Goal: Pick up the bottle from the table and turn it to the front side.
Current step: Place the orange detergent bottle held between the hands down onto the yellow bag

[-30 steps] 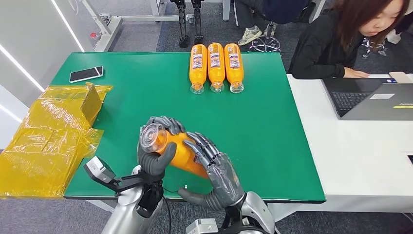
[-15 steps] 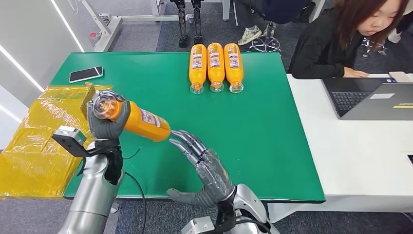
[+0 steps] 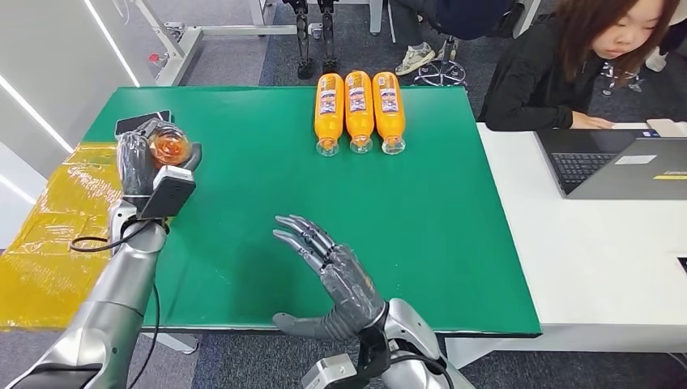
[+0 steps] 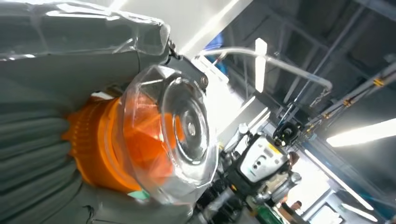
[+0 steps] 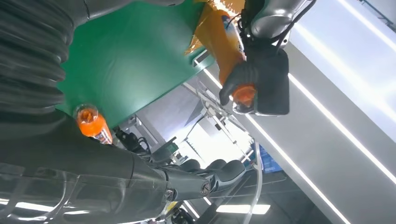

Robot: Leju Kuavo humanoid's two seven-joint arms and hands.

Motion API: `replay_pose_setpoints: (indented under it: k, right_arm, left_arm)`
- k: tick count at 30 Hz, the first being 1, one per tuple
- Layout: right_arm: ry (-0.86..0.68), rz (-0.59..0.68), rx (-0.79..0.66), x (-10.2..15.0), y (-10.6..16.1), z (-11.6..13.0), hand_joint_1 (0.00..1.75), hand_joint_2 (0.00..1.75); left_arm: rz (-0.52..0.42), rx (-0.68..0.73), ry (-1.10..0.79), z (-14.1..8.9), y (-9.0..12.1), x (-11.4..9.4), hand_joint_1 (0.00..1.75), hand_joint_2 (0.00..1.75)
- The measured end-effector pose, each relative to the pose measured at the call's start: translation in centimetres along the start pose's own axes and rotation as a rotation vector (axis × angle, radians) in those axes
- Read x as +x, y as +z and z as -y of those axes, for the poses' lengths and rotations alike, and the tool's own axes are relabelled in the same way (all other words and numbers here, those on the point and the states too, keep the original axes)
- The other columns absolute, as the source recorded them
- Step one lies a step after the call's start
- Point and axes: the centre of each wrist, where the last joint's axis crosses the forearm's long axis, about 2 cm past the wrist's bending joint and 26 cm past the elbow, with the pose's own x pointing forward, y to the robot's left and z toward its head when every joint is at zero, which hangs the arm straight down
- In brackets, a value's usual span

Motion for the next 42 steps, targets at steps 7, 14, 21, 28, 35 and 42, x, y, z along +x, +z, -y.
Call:
replay_pose_setpoints:
  k: [7, 14, 21, 28, 35, 42]
  right_arm:
    - [0.008, -0.008, -0.004, -0.4, 0.1, 0.1, 0.0, 1.75]
    - [0.009, -0.009, -0.016, -0.6, -0.1, 0.5, 0.0, 1.75]
    - [0.015, -0.025, -0.016, -0.6, 0.0, 0.5, 0.0, 1.75]
    - [0.02, -0.029, -0.012, -0.7, 0.3, 0.6, 0.0, 1.75]
    - [0.02, -0.037, -0.005, -0.8, 0.6, 0.5, 0.0, 1.75]
    - [0.024, -0.039, 0.005, -0.7, 0.7, 0.4, 0.0, 1.75]
  left_arm:
    - [-0.018, -0.137, -0.197, -0.3, -0.1, -0.9, 1.75, 1.75]
    - [-0.12, -0.315, -0.379, 0.4, 1.4, -2.0, 1.75, 1.75]
    - [-0.224, -0.514, -0.503, 1.7, 3.9, -3.1, 1.75, 1.75]
    - [-0.314, -0.65, -0.596, 2.3, 6.1, -4.2, 1.05, 1.75]
    - [-0.364, -0.74, -0.678, 2.7, 8.1, -5.1, 0.0, 1.75]
    - [-0.376, -0.769, -0.708, 2.6, 8.9, -5.6, 0.0, 1.75]
